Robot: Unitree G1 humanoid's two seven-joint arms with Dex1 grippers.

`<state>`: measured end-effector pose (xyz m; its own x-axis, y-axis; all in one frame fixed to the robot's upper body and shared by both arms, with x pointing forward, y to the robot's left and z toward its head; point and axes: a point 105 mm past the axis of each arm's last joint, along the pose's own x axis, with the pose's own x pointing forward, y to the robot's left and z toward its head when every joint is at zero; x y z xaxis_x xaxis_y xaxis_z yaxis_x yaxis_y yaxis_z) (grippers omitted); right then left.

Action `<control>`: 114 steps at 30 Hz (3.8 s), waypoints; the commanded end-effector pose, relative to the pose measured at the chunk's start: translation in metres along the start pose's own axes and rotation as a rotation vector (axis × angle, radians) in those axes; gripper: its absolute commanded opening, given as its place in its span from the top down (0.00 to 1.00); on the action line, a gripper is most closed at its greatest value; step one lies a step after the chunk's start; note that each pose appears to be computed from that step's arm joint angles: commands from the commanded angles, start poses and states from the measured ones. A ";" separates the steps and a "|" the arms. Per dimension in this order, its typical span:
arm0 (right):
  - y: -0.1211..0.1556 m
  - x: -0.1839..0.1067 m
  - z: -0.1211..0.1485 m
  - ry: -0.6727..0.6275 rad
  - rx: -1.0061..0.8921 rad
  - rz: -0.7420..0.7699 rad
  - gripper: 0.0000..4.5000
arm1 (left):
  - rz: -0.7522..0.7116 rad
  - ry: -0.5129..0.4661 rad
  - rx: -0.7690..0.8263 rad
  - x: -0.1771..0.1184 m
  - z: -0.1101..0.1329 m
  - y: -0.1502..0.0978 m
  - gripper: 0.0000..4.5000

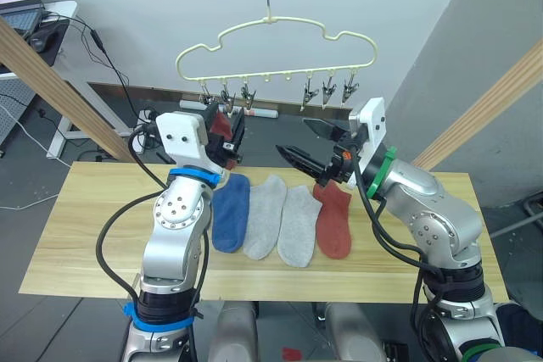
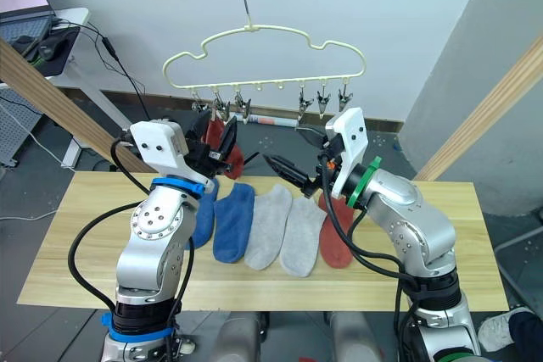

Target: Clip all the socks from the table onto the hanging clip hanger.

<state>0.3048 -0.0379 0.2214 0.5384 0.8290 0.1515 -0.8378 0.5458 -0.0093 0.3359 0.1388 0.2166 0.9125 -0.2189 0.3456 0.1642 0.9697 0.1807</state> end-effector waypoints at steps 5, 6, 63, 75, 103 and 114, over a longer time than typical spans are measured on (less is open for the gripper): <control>0.007 0.000 0.016 -0.054 -0.030 0.026 0.00 | 0.024 0.001 0.018 0.005 -0.003 0.006 0.48; 0.007 0.000 0.016 -0.054 -0.030 0.026 0.00 | 0.024 0.005 0.019 0.006 -0.005 0.006 0.48; -0.066 -0.057 -0.147 0.638 -0.181 -0.295 0.00 | -0.010 -0.031 0.046 0.029 -0.002 0.021 1.00; -0.063 -0.088 -0.209 0.856 -0.160 -0.218 0.13 | -0.043 -0.023 0.056 0.025 -0.002 0.012 1.00; 0.013 0.011 -0.050 0.269 -0.303 0.059 0.99 | -0.177 0.287 -0.970 0.006 -0.020 0.032 1.00; 0.024 0.035 -0.052 0.231 -0.284 0.092 0.99 | -0.205 0.279 -1.019 0.003 -0.007 0.018 1.00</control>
<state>0.3121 0.0053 0.1619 0.5129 0.8478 -0.1347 -0.8439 0.4692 -0.2600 0.3464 0.1562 0.2245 0.8531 -0.4838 0.1951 0.4744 0.5639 -0.6760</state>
